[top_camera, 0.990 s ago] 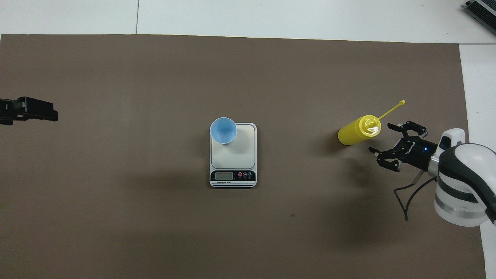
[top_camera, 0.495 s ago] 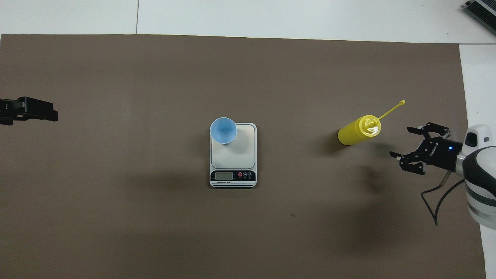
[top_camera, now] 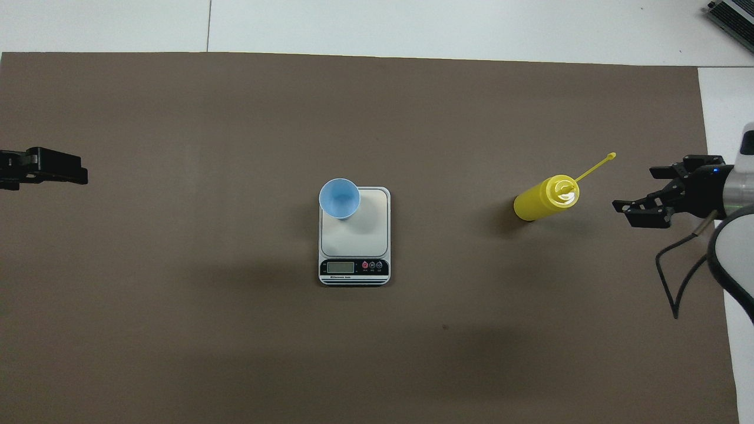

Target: Pour seasoning into cup on scale with both arms

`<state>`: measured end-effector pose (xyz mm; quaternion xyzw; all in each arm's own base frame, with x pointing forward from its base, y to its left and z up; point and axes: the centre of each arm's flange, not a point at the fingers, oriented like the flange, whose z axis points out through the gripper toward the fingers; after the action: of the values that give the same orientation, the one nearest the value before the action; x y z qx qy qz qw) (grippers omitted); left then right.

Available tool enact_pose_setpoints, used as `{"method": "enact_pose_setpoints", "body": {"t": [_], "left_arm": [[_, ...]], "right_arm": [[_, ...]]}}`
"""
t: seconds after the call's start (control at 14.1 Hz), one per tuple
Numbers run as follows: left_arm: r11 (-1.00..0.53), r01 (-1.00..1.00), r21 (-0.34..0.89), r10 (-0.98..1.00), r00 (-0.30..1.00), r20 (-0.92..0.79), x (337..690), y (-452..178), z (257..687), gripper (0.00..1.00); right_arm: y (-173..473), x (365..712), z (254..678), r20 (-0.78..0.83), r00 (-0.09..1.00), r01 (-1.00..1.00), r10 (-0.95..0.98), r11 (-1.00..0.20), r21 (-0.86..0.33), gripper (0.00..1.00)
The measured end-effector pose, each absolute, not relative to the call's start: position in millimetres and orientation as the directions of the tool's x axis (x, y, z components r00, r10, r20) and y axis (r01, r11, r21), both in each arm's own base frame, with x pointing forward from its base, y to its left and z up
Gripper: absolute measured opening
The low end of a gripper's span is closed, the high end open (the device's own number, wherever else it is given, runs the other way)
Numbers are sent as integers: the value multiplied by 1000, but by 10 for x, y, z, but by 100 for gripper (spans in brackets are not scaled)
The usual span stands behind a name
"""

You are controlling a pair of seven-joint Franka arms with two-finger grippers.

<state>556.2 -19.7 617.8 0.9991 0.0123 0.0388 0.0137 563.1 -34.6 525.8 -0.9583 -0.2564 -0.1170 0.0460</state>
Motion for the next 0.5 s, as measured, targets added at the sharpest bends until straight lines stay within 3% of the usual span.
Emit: {"method": "enact_pose_setpoints", "body": {"t": [0.5], "left_arm": [[-999,23,28,26,997,77,5562,-196,6178,100]], "right_arm": [[593,5639,5982,91,995,39,44,-998,58,100]]}}
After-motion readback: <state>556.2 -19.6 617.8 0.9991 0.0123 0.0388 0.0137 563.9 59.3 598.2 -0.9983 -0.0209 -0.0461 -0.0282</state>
